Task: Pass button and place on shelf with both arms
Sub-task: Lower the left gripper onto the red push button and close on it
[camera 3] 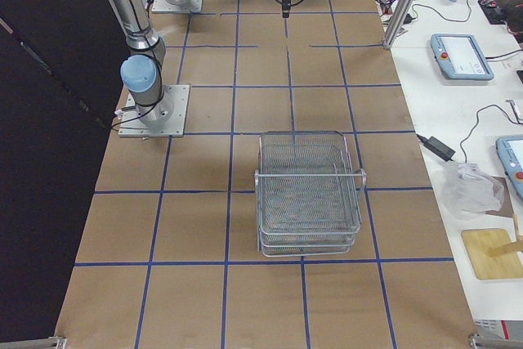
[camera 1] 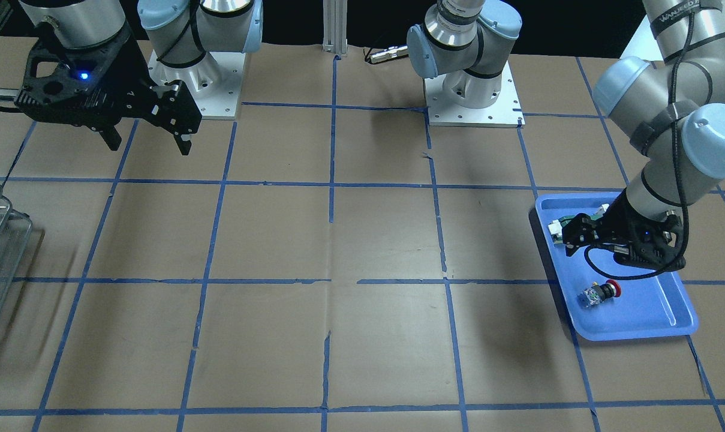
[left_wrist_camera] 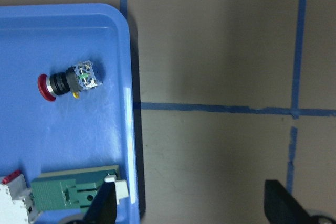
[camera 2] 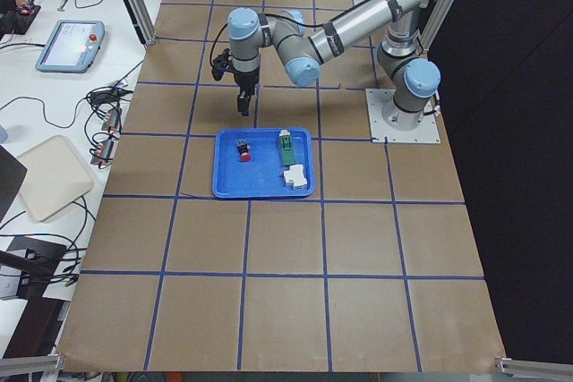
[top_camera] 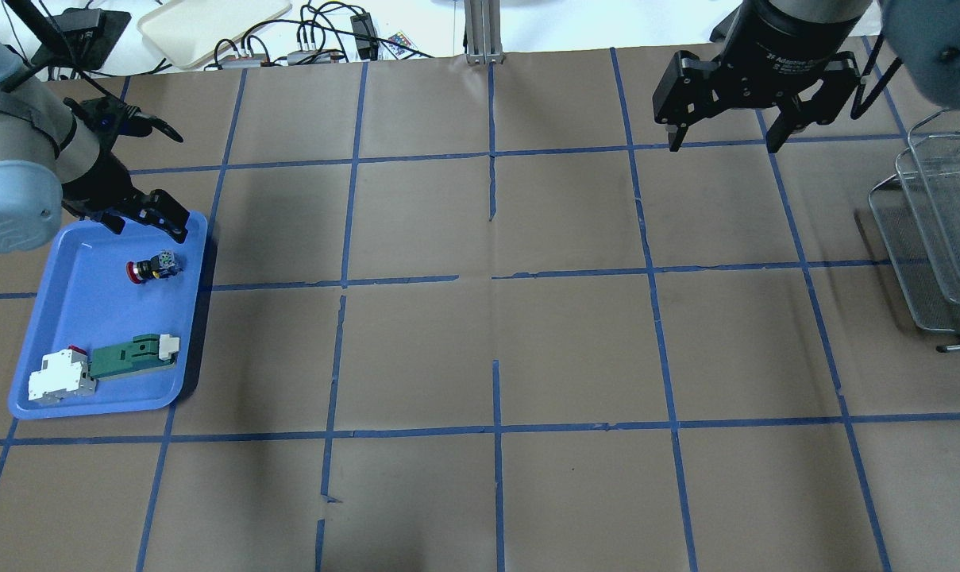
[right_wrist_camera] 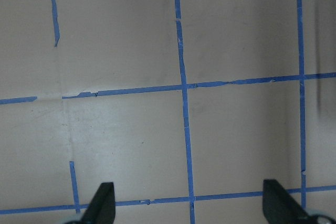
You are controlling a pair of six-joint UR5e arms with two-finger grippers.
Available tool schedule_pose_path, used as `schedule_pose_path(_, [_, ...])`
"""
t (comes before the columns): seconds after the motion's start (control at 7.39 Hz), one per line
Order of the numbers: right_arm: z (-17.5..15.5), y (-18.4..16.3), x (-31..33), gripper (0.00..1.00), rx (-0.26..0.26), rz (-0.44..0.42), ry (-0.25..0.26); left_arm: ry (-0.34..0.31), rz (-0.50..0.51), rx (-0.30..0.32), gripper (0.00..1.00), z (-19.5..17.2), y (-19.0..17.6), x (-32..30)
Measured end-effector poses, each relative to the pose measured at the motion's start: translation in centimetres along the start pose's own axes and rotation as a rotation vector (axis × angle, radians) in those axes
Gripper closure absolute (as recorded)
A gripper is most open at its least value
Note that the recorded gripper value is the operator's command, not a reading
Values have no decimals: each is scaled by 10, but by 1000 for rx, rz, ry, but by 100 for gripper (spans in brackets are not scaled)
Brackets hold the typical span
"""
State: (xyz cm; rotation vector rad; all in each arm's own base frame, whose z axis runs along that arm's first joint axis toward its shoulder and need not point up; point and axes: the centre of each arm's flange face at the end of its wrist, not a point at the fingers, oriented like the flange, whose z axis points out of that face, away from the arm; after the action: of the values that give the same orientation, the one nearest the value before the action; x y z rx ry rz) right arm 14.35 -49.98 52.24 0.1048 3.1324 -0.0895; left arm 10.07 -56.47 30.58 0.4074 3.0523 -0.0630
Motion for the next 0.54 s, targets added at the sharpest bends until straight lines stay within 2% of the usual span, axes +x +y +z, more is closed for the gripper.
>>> schedule_pose_path(0.27, [0,0,0,0,0,0,0,-14,287,5,0,31,9,-49])
schedule_pose_path(0.54, [0,0,0,0,0,2,-1,2,643,-10,0,60,11,-68])
